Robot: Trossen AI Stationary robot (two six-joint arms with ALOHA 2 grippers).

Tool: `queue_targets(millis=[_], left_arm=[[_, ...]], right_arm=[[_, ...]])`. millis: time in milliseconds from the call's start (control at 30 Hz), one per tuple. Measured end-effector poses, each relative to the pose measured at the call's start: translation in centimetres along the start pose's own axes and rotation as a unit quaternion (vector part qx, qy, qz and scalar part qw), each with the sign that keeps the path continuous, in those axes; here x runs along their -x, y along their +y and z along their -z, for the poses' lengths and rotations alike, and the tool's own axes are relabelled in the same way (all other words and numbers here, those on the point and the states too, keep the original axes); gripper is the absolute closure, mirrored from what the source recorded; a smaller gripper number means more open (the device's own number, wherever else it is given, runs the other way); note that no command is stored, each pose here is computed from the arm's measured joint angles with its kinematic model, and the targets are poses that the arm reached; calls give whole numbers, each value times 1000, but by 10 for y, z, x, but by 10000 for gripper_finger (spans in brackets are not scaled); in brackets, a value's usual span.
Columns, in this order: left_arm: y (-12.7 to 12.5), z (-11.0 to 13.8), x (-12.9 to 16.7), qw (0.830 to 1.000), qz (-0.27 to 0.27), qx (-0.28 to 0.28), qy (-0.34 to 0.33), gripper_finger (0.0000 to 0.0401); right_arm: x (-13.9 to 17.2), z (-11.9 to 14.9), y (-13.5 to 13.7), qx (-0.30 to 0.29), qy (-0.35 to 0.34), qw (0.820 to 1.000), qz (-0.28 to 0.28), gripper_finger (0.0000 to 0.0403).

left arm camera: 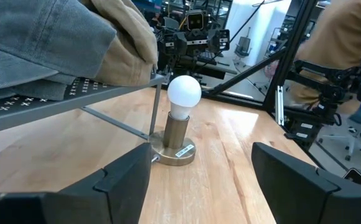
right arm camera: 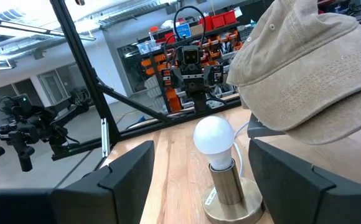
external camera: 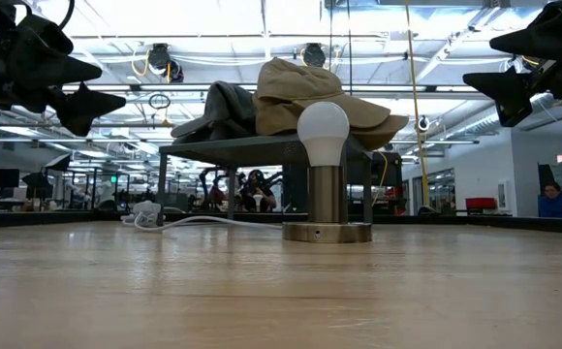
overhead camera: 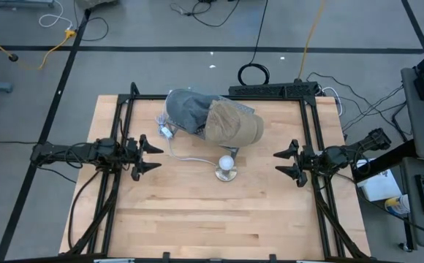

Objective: Pick & Place hat
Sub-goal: Return to Home Position

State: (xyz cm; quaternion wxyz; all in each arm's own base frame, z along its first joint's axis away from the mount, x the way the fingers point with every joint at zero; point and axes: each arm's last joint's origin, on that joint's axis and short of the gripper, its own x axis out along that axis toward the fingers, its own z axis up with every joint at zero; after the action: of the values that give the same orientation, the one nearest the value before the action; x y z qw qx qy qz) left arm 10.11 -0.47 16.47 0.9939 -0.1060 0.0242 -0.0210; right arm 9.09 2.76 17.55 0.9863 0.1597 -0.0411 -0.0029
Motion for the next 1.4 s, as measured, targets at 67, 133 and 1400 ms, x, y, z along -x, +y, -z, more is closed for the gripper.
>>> queue_targets(millis=[67, 133, 1400], left_arm=[[0, 0, 0, 1000, 0, 0, 0, 117], [0, 0, 0, 1000, 0, 0, 0, 116], [0, 0, 0, 1000, 0, 0, 0, 117]], right_arm=[[0, 0, 0, 0, 0, 1000, 0, 149], [0, 0, 0, 0, 0, 1000, 0, 149], [0, 0, 0, 0, 0, 1000, 0, 149]])
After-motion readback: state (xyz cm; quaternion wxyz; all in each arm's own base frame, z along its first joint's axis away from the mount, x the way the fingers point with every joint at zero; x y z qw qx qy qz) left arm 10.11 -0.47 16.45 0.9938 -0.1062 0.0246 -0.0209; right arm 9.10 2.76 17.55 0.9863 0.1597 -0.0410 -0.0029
